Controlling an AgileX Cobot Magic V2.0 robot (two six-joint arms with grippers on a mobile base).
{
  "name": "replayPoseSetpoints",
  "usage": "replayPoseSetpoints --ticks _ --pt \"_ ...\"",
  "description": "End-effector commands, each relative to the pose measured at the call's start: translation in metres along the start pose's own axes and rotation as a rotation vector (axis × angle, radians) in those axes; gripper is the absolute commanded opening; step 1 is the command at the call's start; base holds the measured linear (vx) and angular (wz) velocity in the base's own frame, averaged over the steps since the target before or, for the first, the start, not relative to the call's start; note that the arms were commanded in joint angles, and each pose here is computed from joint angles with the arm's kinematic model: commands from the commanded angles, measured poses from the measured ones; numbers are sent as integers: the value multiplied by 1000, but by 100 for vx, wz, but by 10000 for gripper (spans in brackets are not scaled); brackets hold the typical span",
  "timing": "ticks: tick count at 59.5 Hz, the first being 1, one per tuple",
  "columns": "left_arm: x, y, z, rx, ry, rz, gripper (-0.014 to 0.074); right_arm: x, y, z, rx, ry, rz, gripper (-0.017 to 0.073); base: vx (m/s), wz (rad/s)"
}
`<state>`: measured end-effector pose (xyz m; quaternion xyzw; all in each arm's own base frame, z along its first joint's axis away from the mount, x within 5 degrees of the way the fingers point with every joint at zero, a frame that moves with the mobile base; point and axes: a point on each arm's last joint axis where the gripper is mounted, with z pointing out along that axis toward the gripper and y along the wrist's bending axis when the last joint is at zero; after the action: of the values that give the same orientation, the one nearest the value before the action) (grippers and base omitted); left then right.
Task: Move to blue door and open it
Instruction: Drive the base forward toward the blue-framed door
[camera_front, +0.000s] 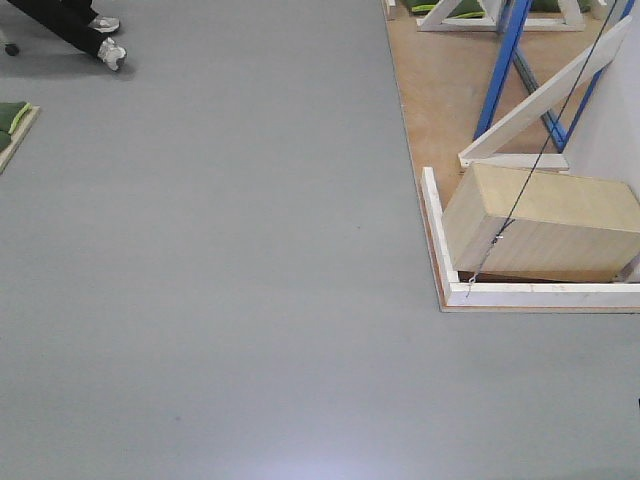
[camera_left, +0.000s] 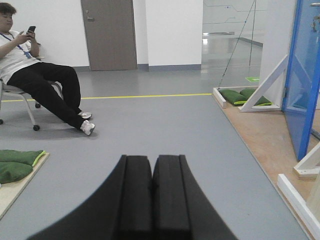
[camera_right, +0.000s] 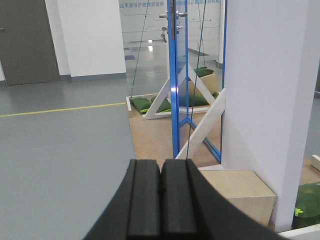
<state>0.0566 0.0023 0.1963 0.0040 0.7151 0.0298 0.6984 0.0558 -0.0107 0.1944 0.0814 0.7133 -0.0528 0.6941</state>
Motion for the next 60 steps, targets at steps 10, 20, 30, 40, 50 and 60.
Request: replayPoseSetpoints --ticks 10,20,30,40,50,60 --pt "-17 0 -3 1 -124 -8 73 -8 0 -1 -2 -94 -12 -1 0 0" --pt "-17 0 -3 1 -124 -8 73 -8 0 -1 -2 -94 -12 -1 0 0" --pt "-17 0 -3 1 -124 -8 73 -8 0 -1 -2 -94 -12 -1 1 0" --pt "-17 0 -3 1 -124 -8 73 -8 0 -1 -2 -94 -12 -1 4 2" --pt "-17 0 -3 1 -124 -8 73 -8 0 -1 -2 -94 -12 -1 7 3" --pt "-17 0 -3 1 -124 -8 73 -8 0 -1 -2 -94 -12 -1 14 2"
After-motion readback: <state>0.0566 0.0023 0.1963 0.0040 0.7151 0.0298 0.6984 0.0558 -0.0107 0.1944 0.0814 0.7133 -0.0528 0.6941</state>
